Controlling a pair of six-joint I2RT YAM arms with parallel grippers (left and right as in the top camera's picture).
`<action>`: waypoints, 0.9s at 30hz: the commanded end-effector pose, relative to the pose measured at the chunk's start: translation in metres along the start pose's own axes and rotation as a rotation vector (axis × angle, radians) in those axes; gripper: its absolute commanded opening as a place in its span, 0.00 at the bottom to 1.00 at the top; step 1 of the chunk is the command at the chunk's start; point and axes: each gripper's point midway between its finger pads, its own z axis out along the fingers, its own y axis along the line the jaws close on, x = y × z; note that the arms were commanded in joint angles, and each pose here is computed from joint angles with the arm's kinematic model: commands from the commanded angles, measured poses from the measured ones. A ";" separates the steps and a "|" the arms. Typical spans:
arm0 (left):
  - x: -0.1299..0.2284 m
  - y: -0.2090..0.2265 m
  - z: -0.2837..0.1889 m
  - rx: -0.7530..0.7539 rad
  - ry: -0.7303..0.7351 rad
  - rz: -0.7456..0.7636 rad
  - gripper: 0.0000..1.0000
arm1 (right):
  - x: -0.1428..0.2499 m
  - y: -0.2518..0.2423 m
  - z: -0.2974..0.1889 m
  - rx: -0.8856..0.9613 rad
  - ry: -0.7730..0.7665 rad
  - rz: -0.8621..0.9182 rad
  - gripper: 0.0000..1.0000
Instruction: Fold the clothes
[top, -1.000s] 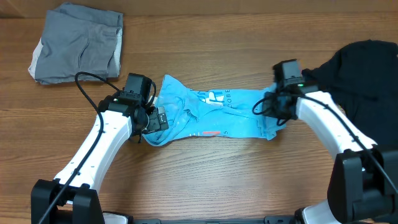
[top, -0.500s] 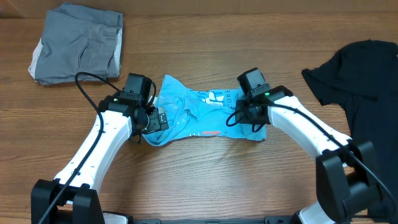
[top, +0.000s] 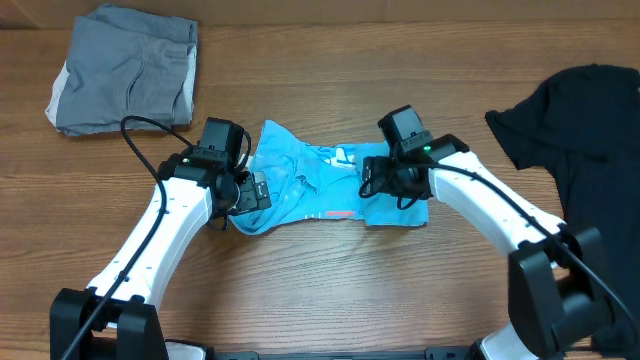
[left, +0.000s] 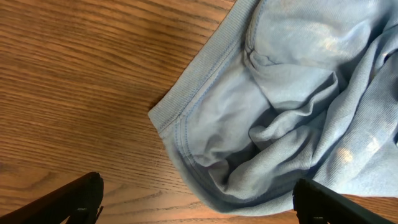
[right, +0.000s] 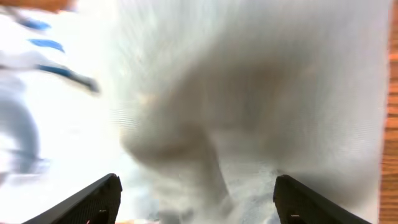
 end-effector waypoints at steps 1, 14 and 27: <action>0.000 -0.001 -0.004 0.011 -0.011 0.019 1.00 | -0.026 0.026 -0.050 -0.106 -0.115 0.000 0.84; 0.011 0.002 0.006 0.012 0.014 0.019 1.00 | -0.009 0.019 -0.039 -0.081 -0.039 -0.006 0.04; 0.022 -0.001 0.014 0.040 0.047 0.020 1.00 | -0.024 0.040 0.022 -0.182 -0.029 -0.007 0.04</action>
